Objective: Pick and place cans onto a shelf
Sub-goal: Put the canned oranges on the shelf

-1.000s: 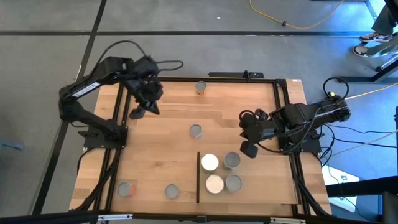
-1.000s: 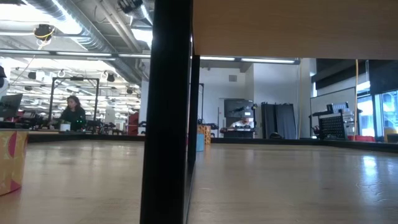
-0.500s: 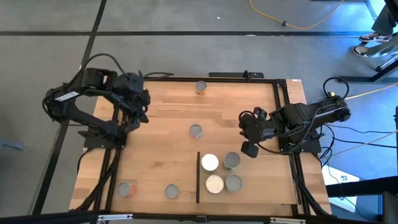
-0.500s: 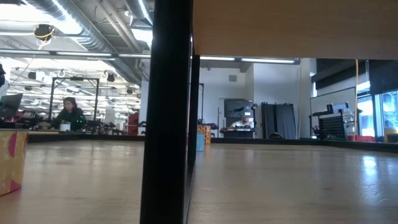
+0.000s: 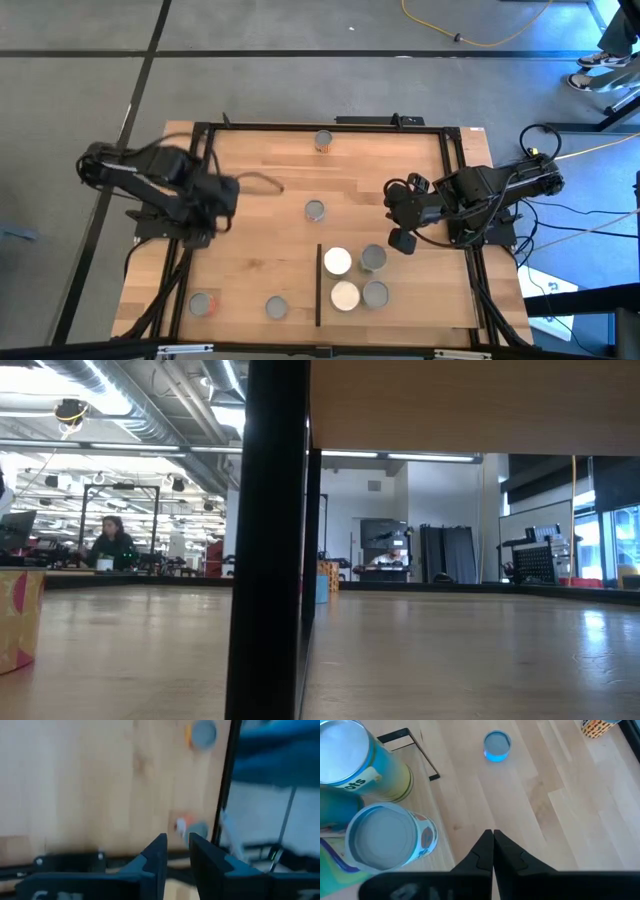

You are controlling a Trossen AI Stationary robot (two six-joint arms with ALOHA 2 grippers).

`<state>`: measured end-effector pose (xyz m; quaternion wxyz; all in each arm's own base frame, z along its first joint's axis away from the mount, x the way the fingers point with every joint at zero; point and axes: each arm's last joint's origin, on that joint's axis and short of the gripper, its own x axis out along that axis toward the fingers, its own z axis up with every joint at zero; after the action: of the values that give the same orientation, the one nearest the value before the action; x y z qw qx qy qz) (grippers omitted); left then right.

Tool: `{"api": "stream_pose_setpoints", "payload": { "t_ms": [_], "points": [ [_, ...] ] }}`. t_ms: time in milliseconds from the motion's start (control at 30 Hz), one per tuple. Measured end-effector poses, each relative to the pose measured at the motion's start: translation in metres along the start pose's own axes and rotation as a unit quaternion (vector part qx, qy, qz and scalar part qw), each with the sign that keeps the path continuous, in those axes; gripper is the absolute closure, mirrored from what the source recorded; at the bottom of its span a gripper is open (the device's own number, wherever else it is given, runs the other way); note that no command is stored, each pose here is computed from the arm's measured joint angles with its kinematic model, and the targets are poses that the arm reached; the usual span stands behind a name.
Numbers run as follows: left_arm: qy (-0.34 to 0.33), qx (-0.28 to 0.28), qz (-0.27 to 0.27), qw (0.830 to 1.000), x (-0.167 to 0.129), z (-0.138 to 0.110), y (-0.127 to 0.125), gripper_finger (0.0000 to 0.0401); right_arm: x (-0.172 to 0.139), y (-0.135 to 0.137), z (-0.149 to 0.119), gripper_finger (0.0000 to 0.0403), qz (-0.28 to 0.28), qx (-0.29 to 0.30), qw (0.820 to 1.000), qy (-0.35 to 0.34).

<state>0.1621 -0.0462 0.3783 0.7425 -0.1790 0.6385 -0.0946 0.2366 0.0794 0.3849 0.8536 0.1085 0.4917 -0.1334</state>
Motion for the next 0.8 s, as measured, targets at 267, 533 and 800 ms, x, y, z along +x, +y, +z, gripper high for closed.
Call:
{"api": "stream_pose_setpoints", "payload": {
  "t_ms": [267,533,800],
  "points": [
    [0.090,0.050,0.019,0.995,0.058,-0.022,-0.014,0.0330,0.000,0.000,0.000,0.0397,0.007,-0.001,1.000,0.005],
    [0.067,0.138,-0.016,0.988,0.106,-0.035,-0.038,0.0342,0.000,0.001,0.000,0.0397,0.008,-0.002,1.000,0.006],
    [0.044,0.131,-0.004,0.990,0.137,-0.056,-0.052,0.0347,0.000,0.001,0.000,0.0397,0.008,-0.001,1.000,0.005]
  ]
}}
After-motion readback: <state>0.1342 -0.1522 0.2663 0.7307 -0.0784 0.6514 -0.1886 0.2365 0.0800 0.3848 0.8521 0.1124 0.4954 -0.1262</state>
